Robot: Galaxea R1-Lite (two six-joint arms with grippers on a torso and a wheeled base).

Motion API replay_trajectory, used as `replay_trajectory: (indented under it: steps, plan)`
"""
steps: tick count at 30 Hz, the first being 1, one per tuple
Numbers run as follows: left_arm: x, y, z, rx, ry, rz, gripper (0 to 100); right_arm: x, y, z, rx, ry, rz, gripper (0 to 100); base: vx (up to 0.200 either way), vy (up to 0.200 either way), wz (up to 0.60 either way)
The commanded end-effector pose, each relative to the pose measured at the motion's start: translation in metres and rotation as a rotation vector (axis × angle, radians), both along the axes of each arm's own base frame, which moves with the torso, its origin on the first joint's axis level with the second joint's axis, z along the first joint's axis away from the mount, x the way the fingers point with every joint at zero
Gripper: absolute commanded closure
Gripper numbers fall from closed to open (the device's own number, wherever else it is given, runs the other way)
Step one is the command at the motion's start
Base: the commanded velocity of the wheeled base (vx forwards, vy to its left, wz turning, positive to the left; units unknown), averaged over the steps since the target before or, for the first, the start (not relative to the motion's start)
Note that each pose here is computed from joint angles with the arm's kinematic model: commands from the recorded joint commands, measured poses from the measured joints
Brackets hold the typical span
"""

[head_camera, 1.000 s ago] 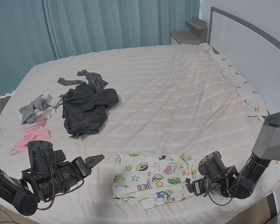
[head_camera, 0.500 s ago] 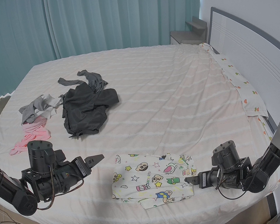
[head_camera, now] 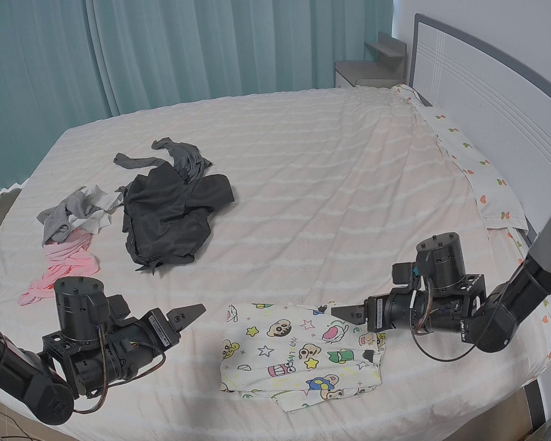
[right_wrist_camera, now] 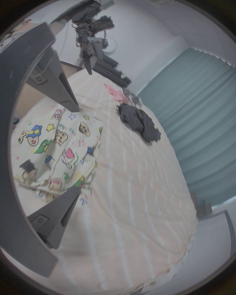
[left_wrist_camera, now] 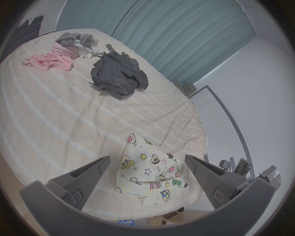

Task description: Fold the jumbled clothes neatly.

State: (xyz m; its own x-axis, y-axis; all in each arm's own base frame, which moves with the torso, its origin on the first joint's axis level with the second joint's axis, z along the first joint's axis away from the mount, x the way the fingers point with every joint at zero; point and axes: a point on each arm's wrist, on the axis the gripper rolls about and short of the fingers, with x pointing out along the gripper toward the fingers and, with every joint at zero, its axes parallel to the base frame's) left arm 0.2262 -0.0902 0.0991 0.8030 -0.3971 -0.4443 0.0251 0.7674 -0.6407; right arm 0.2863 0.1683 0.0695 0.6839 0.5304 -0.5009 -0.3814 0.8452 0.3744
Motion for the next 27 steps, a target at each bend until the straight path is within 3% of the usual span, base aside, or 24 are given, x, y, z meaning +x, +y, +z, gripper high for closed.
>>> replay_trajectory:
  steps: [1,5,12,26,27]
  plan:
    - [0.000,0.000,-0.001,0.000,0.005,0.000,0,0.028,0.010,-0.035,-0.084,0.001,0.081,0,0.000,0.000,0.00]
    - [0.001,-0.001,-0.004,0.004,0.016,-0.006,0,0.042,0.016,-0.050,-0.127,-0.008,0.106,0,0.000,0.000,0.00]
    - [0.001,-0.001,-0.004,0.003,0.018,-0.009,0,0.067,0.019,-0.046,-0.137,-0.018,0.088,0,0.000,0.000,0.00]
    - [0.000,-0.001,-0.006,0.005,0.022,-0.012,0,0.076,0.026,-0.051,-0.177,-0.027,0.122,0,0.000,0.000,0.00]
    - [0.000,-0.001,-0.006,0.006,0.024,-0.012,0,0.076,0.027,-0.053,-0.183,-0.025,0.127,100,0.000,0.000,0.00]
